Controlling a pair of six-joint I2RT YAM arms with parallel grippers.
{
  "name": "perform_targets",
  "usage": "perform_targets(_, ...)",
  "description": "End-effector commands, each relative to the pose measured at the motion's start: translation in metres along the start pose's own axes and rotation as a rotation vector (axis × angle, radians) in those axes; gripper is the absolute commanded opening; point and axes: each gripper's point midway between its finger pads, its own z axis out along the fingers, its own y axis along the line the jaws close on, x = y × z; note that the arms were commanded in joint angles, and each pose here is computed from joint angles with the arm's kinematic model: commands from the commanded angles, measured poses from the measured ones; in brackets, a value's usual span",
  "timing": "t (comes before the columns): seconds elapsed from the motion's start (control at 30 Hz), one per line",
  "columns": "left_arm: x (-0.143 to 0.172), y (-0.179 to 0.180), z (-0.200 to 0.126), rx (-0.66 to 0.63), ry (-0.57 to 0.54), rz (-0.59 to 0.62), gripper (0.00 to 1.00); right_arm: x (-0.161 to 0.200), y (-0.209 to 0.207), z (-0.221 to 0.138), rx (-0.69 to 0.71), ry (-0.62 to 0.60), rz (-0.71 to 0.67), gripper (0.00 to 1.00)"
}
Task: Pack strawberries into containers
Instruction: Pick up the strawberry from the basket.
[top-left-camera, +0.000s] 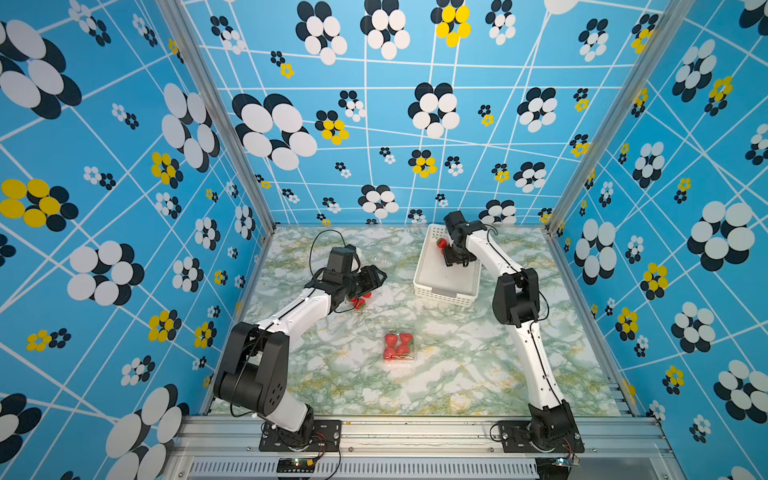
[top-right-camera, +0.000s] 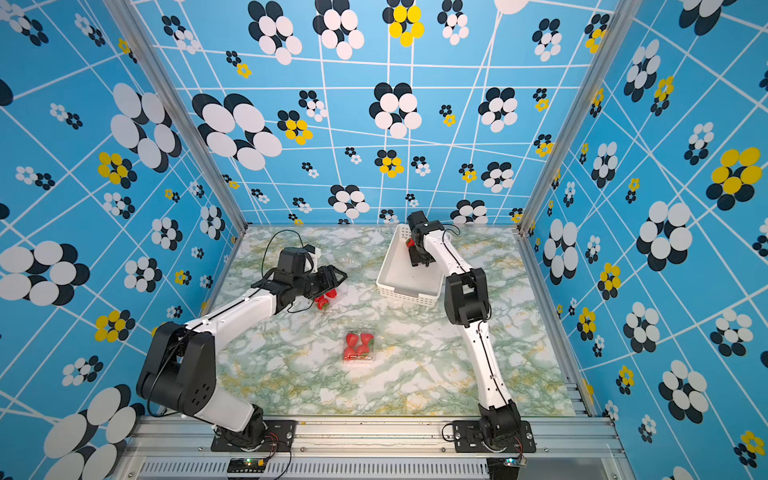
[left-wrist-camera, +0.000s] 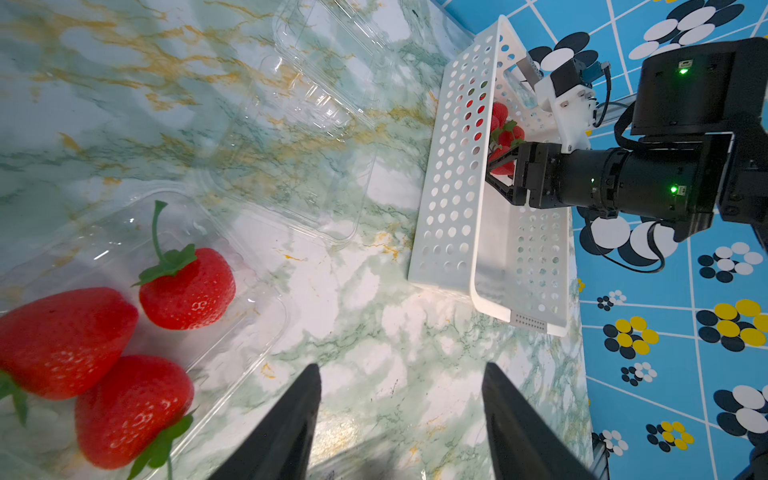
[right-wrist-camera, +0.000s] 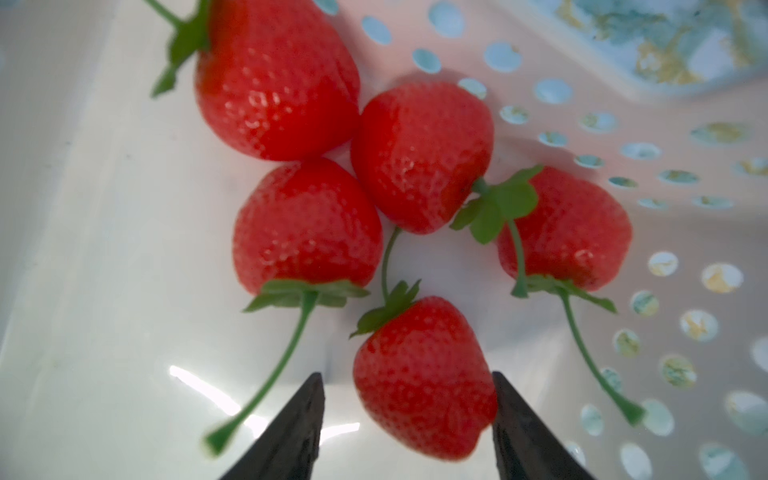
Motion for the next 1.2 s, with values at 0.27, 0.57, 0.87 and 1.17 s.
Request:
perform_targets(0.27, -0.009, 0.001, -0.001, -0.013, -0.008, 0.001, 0.63, -0.012, 0.010, 0.018, -0.072, -0.036, 0.021, 0.64)
perform_targets(0.57, -0.010, 0.004, -0.004, -0.018, -0.013, -0.001, 0.63, -0.010, 0.014, 0.022, -0.091, -0.021, 0.038, 0.61)
perform_targets(0.87, -0.009, 0.005, -0.003, -0.015, -0.012, -0.006, 0.63, 0.002, 0.015, 0.021, -0.101, 0.019, 0.036, 0.49)
perform_targets(1.17, -0.008, 0.008, -0.003, -0.013, -0.014, -0.013, 0.63, 0.005, 0.015, 0.019, -0.104, 0.028, 0.050, 0.32)
